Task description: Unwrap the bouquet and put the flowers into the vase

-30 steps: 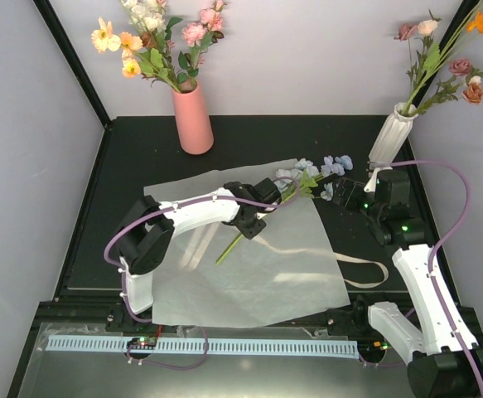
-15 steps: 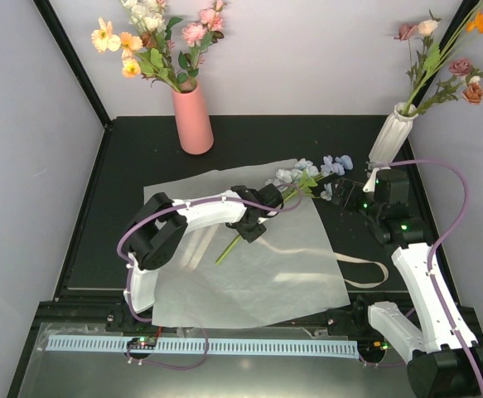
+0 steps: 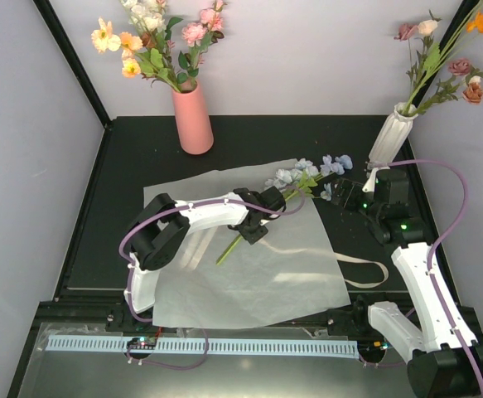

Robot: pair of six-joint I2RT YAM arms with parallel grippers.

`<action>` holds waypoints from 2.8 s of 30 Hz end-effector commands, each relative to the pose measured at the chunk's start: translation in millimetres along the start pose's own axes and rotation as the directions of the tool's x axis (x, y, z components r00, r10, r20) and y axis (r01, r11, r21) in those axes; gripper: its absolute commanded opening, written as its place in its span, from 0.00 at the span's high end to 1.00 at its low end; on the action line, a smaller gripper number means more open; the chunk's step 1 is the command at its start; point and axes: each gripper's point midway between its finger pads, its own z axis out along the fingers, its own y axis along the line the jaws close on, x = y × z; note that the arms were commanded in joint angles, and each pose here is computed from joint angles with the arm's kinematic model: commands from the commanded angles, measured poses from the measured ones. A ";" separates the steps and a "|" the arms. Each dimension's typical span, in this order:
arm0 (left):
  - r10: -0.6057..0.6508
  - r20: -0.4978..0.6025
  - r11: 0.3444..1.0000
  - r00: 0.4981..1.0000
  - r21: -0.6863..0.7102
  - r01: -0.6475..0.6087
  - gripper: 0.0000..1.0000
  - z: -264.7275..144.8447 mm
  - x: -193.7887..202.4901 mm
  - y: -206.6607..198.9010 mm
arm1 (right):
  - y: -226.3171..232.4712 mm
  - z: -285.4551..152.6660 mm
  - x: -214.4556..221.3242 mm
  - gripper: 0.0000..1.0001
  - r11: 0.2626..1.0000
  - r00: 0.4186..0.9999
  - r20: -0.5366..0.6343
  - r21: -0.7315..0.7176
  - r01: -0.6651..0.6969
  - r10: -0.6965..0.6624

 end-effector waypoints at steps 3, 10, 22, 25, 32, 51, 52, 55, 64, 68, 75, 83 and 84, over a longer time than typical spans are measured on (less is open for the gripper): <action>0.003 0.012 1.000 1.000 -0.015 -0.002 0.91 3.8 -2.7 -2.1 | 2.3 2.9 1.7 0.02 1.000 1.000 -0.002 -0.013 0.019 -0.019; 0.000 -0.001 1.000 1.000 -0.008 0.000 0.82 8.5 -0.1 -4.9 | 3.4 3.1 1.5 0.02 1.000 1.000 -0.004 -0.019 0.020 -0.020; -0.012 -0.002 0.999 1.000 -0.040 0.012 0.94 13.9 0.4 -0.2 | 3.0 3.7 3.0 0.02 1.000 1.000 -0.007 -0.019 0.024 -0.024; -0.021 0.022 0.999 1.000 -0.031 0.022 0.98 6.4 -3.3 -0.4 | 2.7 3.0 3.1 0.02 1.000 1.000 -0.006 -0.018 0.025 -0.025; -0.081 0.095 0.996 0.992 0.033 0.078 0.98 -27.4 -15.6 -1.4 | 6.6 0.7 -0.7 0.02 0.999 1.000 0.005 -0.034 0.021 -0.021; -0.376 0.182 0.803 0.908 0.553 0.221 0.98 -87.9 -21.4 -26.7 | 31.6 -10.3 -4.5 0.02 0.985 1.000 0.022 -0.172 0.002 0.002; -0.393 0.186 0.766 0.900 0.608 0.209 0.99 -93.8 -22.8 -31.0 | 33.2 -9.7 -3.7 0.02 0.983 1.000 0.019 -0.183 -0.001 0.005; -0.451 0.163 0.653 0.878 0.731 0.199 0.98 -109.7 -24.4 -38.1 | 40.6 -9.4 -1.8 0.02 0.974 1.000 0.009 -0.228 -0.010 0.013; -0.492 0.178 0.541 0.852 0.830 0.139 0.97 -140.1 -24.4 -46.7 | 71.2 -7.9 10.2 0.02 0.901 0.996 -0.062 -0.425 -0.089 0.070; -0.502 0.224 0.511 0.835 0.856 0.078 0.97 -152.9 -23.3 -50.0 | 82.3 -6.3 17.1 0.02 0.855 0.989 -0.111 -0.499 -0.142 0.099; -0.494 0.301 0.502 0.816 0.865 -0.015 0.97 -173.3 -14.5 -55.1 | 95.7 -5.9 21.0 0.06 0.787 0.976 -0.165 -0.580 -0.211 0.140; -0.446 0.375 0.506 0.813 0.855 -0.117 0.97 -198.8 -8.0 -71.3 | 108.0 -9.7 13.4 0.21 0.741 0.975 -0.165 -0.635 -0.219 0.147; -0.442 0.386 0.508 0.810 0.852 -0.129 0.97 -202.4 -8.3 -73.2 | 110.0 -9.9 12.3 0.23 0.738 0.976 -0.166 -0.639 -0.217 0.144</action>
